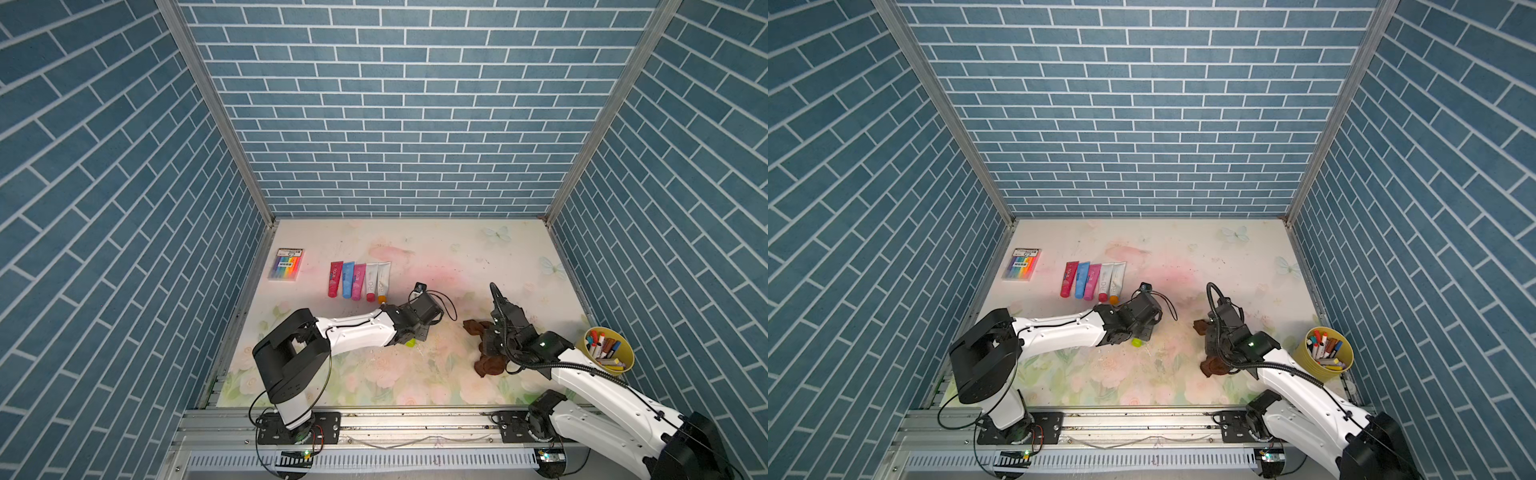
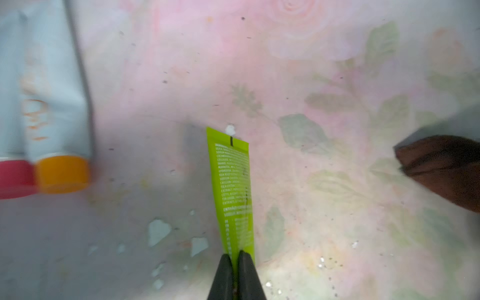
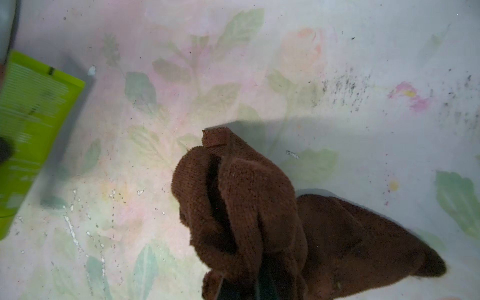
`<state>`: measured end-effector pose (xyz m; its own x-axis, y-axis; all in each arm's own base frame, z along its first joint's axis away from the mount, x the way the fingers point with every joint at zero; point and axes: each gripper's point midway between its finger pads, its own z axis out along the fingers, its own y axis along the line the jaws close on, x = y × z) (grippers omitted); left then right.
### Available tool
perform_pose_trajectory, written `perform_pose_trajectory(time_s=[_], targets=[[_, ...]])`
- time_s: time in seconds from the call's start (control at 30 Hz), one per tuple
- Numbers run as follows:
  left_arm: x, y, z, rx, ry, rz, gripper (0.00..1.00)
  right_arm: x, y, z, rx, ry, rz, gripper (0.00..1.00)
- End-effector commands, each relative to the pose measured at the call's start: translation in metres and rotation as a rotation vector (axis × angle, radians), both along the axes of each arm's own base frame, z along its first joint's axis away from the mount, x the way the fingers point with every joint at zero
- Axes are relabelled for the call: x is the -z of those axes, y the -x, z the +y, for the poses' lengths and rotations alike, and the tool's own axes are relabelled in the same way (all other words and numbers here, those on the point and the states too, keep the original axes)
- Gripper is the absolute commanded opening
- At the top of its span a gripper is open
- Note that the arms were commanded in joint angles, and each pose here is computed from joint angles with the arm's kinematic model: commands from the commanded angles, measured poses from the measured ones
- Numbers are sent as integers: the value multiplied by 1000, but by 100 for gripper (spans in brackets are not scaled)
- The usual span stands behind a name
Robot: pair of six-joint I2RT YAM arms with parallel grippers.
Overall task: Wipe the surface of the toothpaste tube
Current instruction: Adjust the toothpaste at the center of the board.
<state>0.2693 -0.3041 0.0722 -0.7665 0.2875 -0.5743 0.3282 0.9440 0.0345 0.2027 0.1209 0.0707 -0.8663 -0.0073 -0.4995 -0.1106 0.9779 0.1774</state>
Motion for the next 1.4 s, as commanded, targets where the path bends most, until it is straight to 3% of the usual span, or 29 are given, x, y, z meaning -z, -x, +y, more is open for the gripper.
perform_pose_trajectory(time_s=[0.0, 0.37, 0.53, 0.77, 1.07, 1.27, 1.37], targets=[[-6, 0, 41, -36, -292, -68, 0, 2, 2, -2, -15, 7, -1, 0], [36, 10, 5, 20, -456, -85, 0, 4, 3, -1, -19, 9, 7, 0], [45, 21, -20, 71, -446, -82, 28, 3, 2, -1, -18, 5, -1, 0], [26, 35, -55, 123, -270, -103, 47, 3, 3, -1, -19, 6, 2, 0], [-44, 42, -40, 93, 2, -188, 67, 3, 2, -1, -21, 7, 4, 0], [-33, 60, -27, 135, 241, -78, 81, 4, 2, 0, -21, 10, 7, 0], [-20, 65, -16, 132, 307, -35, 81, 5, 2, 0, -21, 14, 11, 0]])
